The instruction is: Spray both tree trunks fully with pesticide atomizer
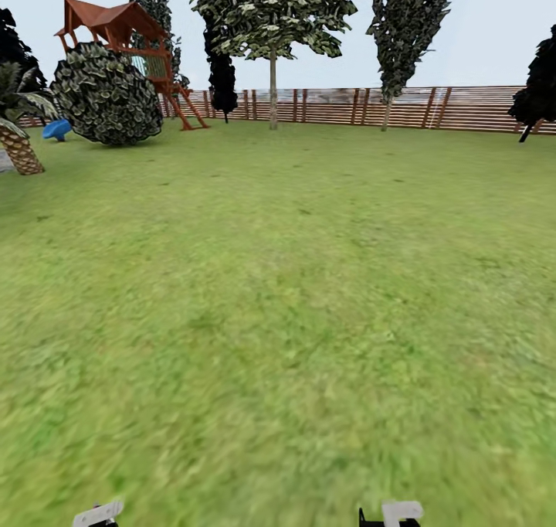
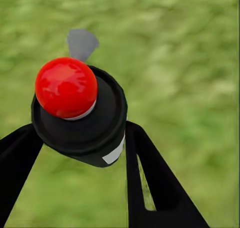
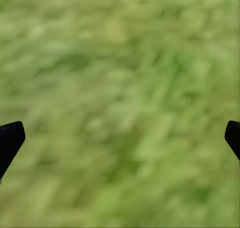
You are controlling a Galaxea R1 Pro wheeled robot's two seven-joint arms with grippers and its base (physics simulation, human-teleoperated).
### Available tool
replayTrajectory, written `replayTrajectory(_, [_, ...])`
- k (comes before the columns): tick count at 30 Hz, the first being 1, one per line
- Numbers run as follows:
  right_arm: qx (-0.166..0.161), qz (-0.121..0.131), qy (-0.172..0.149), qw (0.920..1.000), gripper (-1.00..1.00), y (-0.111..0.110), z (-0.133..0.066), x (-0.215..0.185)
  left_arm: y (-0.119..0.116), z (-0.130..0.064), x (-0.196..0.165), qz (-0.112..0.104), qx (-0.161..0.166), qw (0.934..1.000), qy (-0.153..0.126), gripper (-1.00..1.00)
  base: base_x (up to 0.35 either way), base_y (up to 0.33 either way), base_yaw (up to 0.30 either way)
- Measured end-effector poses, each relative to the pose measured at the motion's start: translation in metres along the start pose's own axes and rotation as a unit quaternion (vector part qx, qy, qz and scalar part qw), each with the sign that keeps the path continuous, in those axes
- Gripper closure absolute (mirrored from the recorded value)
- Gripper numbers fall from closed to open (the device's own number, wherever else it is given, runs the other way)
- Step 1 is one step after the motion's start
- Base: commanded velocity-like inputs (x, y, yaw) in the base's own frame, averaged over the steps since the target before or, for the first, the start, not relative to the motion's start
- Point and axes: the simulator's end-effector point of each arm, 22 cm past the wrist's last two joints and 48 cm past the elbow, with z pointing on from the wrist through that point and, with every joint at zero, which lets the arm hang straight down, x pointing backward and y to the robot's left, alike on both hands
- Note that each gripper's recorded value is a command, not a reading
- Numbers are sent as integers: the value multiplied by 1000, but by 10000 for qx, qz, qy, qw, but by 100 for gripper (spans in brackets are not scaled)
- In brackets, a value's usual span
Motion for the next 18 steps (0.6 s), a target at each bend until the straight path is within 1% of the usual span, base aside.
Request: replayTrajectory(18, [2,-2,1,10000,-100,0,0,0,-2,0,0,2,20,10000,1,100,339,0,0])
